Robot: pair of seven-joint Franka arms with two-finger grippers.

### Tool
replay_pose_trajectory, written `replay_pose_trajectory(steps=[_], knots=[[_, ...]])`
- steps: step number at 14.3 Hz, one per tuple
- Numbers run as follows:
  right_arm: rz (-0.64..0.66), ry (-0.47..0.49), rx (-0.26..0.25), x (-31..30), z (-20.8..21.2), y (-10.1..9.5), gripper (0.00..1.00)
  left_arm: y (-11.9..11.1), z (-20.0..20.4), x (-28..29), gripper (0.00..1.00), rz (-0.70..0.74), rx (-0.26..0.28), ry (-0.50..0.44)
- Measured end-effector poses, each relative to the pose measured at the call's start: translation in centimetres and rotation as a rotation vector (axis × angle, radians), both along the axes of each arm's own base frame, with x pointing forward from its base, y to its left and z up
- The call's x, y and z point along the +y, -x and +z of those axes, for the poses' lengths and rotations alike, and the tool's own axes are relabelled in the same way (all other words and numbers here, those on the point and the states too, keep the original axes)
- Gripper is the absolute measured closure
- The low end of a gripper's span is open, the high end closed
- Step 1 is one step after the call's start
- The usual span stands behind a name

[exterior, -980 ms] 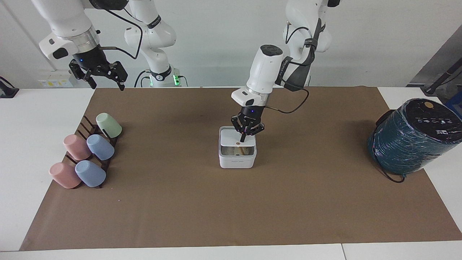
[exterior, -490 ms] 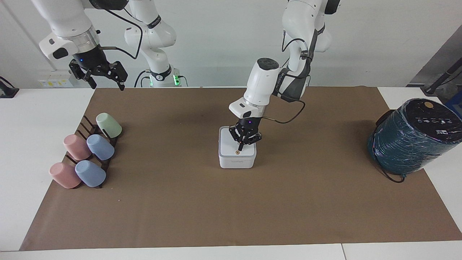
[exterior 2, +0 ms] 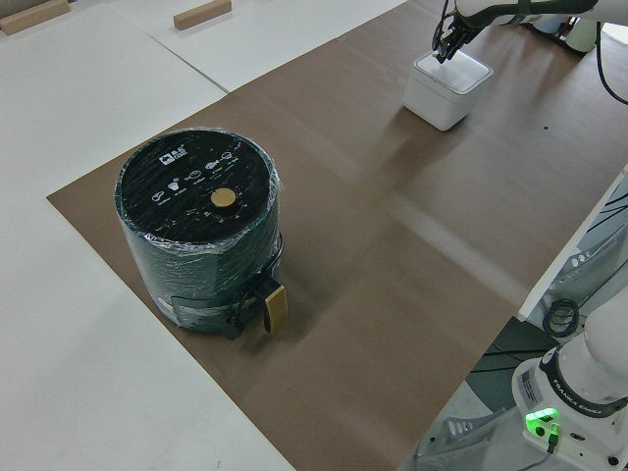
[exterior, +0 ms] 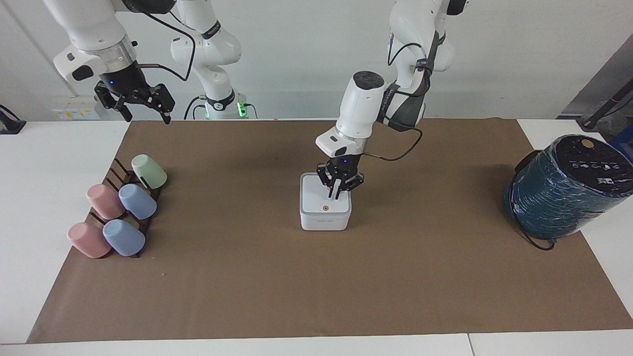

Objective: Close trash can lid

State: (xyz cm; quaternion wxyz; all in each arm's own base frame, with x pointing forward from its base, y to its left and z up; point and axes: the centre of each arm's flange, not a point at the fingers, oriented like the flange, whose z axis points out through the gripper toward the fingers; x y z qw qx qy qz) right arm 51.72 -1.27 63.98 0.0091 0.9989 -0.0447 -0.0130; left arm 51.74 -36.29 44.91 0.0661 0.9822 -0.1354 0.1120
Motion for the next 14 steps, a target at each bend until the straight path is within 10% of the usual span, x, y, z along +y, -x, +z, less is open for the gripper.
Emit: replay_pose_trajectory(steps=[6,14], knots=[[0.0,0.0,0.0,0.0,0.0,0.0,0.0,-0.9,7.4,11.4,0.0,0.095,0.069,-0.072],[0.0,0.0,0.0,0.0,0.0,0.0,0.0,-3.4,14.5,25.7,0.0,0.154,0.076,-0.106]])
